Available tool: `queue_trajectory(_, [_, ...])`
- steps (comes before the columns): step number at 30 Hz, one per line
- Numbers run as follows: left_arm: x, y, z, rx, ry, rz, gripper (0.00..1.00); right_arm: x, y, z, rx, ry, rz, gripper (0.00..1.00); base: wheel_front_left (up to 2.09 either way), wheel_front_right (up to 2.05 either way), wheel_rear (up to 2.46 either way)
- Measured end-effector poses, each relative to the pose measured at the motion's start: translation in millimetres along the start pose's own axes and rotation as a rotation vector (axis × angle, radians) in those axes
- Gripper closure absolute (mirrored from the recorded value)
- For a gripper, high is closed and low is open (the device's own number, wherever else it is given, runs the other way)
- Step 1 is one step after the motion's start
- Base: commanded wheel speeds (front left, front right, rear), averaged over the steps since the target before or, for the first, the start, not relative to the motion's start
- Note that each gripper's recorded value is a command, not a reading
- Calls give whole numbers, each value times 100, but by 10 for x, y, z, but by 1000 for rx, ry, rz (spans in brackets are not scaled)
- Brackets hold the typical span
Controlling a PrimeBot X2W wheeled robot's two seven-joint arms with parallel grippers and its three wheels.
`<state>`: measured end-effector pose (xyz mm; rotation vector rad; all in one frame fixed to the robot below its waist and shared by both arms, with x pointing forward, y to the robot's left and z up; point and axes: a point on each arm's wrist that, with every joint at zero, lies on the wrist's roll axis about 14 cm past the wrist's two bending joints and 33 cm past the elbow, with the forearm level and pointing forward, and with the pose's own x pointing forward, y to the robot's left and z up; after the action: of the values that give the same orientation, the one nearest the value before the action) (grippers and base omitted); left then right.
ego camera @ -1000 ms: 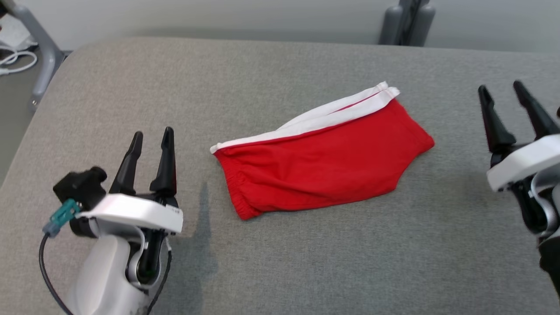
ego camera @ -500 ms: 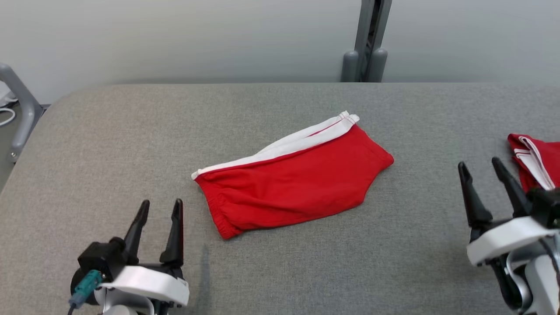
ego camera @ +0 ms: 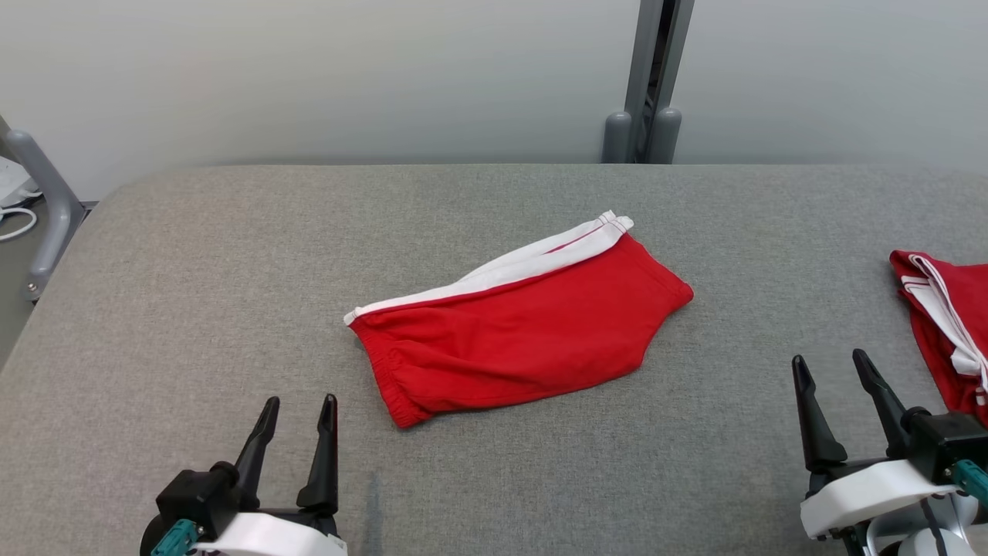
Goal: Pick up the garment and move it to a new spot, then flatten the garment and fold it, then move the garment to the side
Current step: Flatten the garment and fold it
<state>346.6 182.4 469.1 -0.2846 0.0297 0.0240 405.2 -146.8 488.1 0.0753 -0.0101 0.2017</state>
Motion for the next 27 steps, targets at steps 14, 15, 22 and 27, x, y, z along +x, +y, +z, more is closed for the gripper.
queue_trajectory(14, [-52, -46, -63, -9, 19, 3, 0, 66, 127, -315, 120, 112, -1, 0, 0, 0, 0])
queue_trajectory(15, [-53, -40, -70, -9, 21, 5, 0, 106, 169, -336, 148, 122, 5, 0, 0, 0, 0])
queue_trajectory(22, [-60, 61, -88, -15, 30, 41, 0, 396, 404, -577, 317, 234, 39, 0, 0, 0, 0])
queue_trajectory(27, [-94, 176, -99, -15, 36, 80, 0, 574, 502, -740, 415, 319, 41, 0, 0, 0, 0])
